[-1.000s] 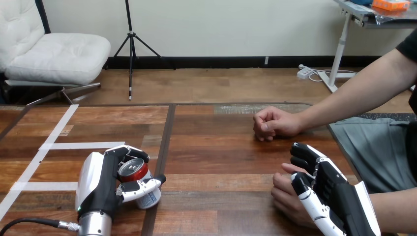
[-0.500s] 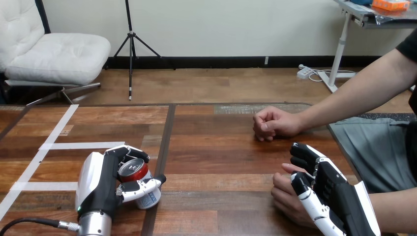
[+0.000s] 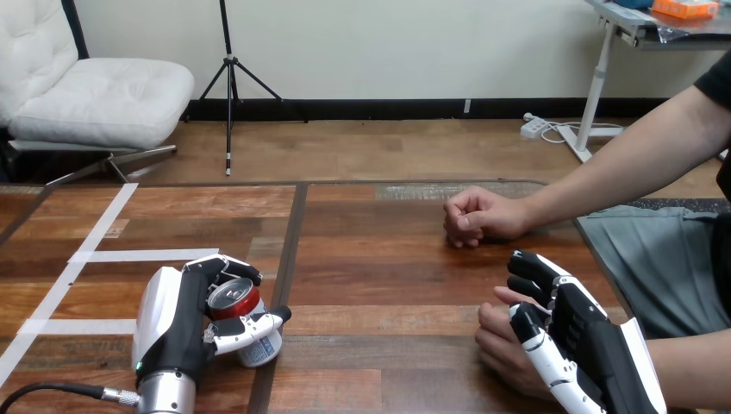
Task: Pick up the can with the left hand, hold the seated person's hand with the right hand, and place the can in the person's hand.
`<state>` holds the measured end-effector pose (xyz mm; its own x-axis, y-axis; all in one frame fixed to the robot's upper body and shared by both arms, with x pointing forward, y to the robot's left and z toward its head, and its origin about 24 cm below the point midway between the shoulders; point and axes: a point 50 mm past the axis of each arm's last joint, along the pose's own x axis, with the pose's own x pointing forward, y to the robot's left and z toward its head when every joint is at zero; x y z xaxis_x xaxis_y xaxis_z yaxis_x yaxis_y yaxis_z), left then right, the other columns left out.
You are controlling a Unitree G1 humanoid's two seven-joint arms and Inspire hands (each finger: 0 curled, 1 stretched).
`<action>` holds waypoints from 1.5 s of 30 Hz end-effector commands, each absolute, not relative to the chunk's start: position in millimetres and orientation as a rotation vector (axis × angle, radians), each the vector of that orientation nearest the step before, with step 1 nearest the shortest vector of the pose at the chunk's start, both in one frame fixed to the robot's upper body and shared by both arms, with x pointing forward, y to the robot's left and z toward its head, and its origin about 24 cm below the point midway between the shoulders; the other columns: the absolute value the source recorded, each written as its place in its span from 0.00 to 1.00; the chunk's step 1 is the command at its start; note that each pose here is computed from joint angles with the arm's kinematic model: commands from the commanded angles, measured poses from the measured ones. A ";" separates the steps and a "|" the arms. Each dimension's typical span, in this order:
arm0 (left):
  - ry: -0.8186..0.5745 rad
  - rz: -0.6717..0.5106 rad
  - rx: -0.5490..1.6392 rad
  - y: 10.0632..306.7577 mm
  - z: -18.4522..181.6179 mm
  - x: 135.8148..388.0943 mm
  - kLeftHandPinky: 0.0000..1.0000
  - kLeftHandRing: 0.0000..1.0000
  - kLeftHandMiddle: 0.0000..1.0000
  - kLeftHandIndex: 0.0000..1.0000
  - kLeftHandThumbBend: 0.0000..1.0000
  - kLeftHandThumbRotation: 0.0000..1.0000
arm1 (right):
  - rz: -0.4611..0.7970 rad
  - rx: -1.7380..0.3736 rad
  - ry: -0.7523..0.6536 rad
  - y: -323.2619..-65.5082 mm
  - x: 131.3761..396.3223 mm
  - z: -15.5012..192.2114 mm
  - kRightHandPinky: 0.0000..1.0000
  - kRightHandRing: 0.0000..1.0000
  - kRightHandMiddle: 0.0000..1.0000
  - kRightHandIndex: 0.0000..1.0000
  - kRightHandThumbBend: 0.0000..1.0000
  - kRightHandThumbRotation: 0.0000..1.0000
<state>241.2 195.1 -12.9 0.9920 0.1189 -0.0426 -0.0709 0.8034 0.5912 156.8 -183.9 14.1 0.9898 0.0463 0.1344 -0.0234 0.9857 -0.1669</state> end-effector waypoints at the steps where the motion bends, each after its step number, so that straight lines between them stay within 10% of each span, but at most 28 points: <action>1: -0.035 0.114 0.615 190.2 9.4 260.3 0.42 0.48 0.52 0.50 0.71 0.00 | 0.041 -0.169 -0.236 -181.9 169.6 28.5 0.78 0.85 0.86 0.83 0.57 0.65; 45: -0.129 0.088 0.652 187.1 33.8 267.9 0.39 0.45 0.50 0.50 0.72 0.00 | 0.042 -0.168 -0.230 -180.4 172.7 26.6 0.79 0.85 0.86 0.83 0.58 0.66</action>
<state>244.5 192.5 -5.3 0.9956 0.0923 -0.0177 -0.0640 0.8030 0.5925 157.3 -183.7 13.9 0.9899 0.0451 0.1346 -0.0219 0.9854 -0.1691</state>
